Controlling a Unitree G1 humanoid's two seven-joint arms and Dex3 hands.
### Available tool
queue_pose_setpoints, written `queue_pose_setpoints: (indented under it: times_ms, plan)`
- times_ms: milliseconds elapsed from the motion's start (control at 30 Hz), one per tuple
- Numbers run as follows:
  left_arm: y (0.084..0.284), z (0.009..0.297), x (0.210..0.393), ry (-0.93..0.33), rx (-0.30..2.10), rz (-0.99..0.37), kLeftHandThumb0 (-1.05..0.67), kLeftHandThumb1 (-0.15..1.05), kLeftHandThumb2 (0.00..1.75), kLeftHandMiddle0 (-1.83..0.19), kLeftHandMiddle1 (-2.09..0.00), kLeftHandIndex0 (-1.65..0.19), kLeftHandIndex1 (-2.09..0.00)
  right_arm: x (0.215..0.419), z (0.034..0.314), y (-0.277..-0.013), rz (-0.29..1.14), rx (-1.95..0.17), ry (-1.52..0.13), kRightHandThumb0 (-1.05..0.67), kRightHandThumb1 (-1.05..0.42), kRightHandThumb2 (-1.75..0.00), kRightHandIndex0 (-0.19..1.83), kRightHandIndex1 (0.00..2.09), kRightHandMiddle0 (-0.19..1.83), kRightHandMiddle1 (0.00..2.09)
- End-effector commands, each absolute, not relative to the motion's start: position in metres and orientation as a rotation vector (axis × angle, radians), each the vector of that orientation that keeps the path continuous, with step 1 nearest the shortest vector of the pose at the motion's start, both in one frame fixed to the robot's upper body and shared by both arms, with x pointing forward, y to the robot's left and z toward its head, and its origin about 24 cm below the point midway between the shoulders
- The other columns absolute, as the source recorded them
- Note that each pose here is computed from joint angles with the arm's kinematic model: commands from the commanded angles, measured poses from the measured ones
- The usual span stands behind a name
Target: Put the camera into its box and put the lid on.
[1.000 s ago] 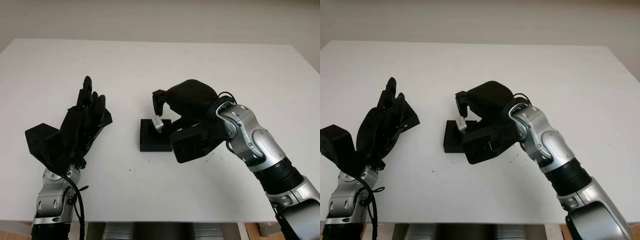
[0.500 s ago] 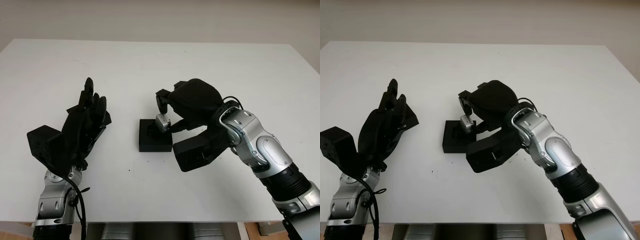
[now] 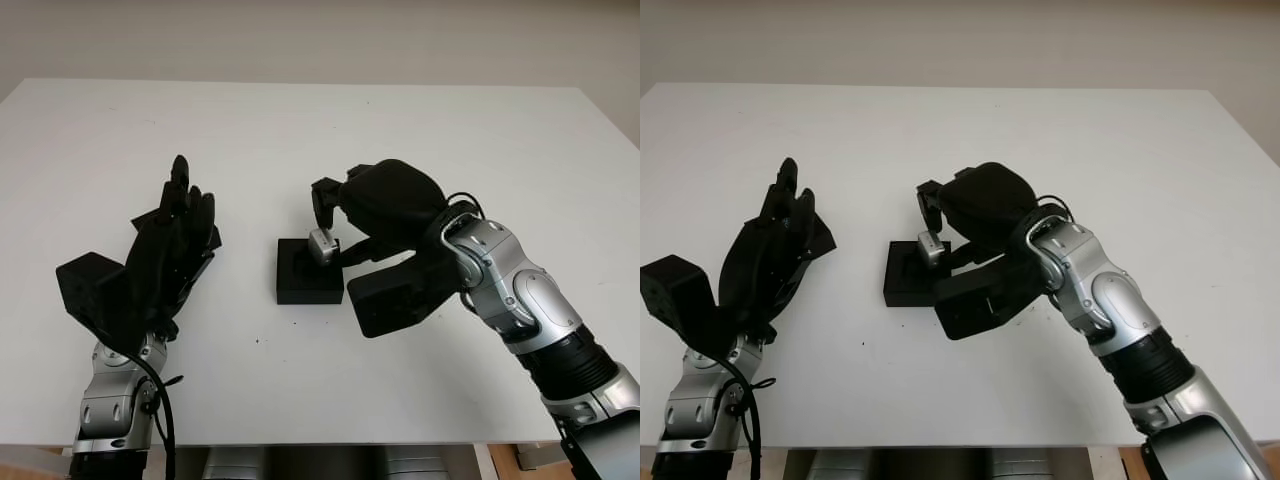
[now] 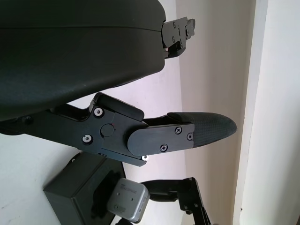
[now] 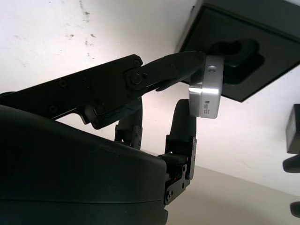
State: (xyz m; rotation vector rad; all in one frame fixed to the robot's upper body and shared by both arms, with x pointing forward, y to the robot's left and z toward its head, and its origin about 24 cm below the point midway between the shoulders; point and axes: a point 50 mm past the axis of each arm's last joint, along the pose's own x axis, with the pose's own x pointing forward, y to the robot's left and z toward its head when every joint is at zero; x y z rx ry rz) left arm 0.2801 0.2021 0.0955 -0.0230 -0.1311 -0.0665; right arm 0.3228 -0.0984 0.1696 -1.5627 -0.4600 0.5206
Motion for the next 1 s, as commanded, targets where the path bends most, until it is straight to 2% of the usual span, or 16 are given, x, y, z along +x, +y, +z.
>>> queue_pose_setpoints:
  times_ms: [0, 133, 267, 400, 567, 700, 867, 967]
  plan:
    - [0.203, 0.097, 0.279, -0.137, -0.017, -0.067, -0.77, 1.05, 0.52, 0.19, 0.0, 0.19, 0.0, 0.322, 0.167, -0.095, 0.546, -1.562, -0.459, -0.53, -1.05, -0.24, 0.33, 1.5, 0.37, 1.92]
    - [0.203, 0.097, 0.279, -0.137, -0.015, -0.068, -0.77, 1.05, 0.52, 0.19, 0.0, 0.19, 0.0, 0.322, 0.164, -0.092, 0.555, -1.577, -0.46, -0.53, -1.05, -0.24, 0.33, 1.5, 0.4, 1.88]
    - [0.203, 0.097, 0.279, -0.139, -0.014, -0.069, -0.78, 1.05, 0.51, 0.19, 0.0, 0.19, 0.0, 0.322, 0.158, -0.089, 0.571, -1.569, -0.49, -0.51, -1.05, -0.26, 0.33, 1.7, 0.39, 2.01]
    - [0.202, 0.097, 0.278, -0.138, -0.016, -0.066, -0.78, 1.05, 0.51, 0.19, 0.0, 0.19, 0.0, 0.322, 0.157, -0.084, 0.596, -1.569, -0.495, -0.54, -1.05, -0.3, 0.32, 1.74, 0.37, 1.97]
    - [0.202, 0.096, 0.278, -0.137, -0.026, -0.06, -0.77, 1.05, 0.5, 0.19, 0.0, 0.19, 0.0, 0.322, 0.157, -0.083, 0.596, -1.535, -0.5, -0.58, -1.05, -0.28, 0.3, 1.74, 0.28, 1.91]
    - [0.202, 0.095, 0.277, -0.139, -0.021, -0.061, -0.76, 1.05, 0.51, 0.19, 0.0, 0.19, 0.0, 0.325, 0.162, -0.087, 0.611, -1.45, -0.466, -0.58, -1.05, -0.2, 0.18, 1.83, 0.1, 2.06]
    - [0.203, 0.094, 0.277, -0.135, -0.024, -0.067, -0.76, 1.05, 0.51, 0.19, 0.0, 0.19, 0.0, 0.332, 0.178, -0.099, 0.592, -1.28, -0.427, -0.57, -0.97, -0.05, 0.02, 1.62, 0.03, 1.77]
    - [0.203, 0.095, 0.276, -0.134, -0.017, -0.058, -0.77, 1.05, 0.52, 0.19, 0.0, 0.19, 0.0, 0.336, 0.188, -0.113, 0.568, -1.146, -0.397, -0.6, -0.91, -0.05, 0.03, 1.25, 0.08, 1.45]
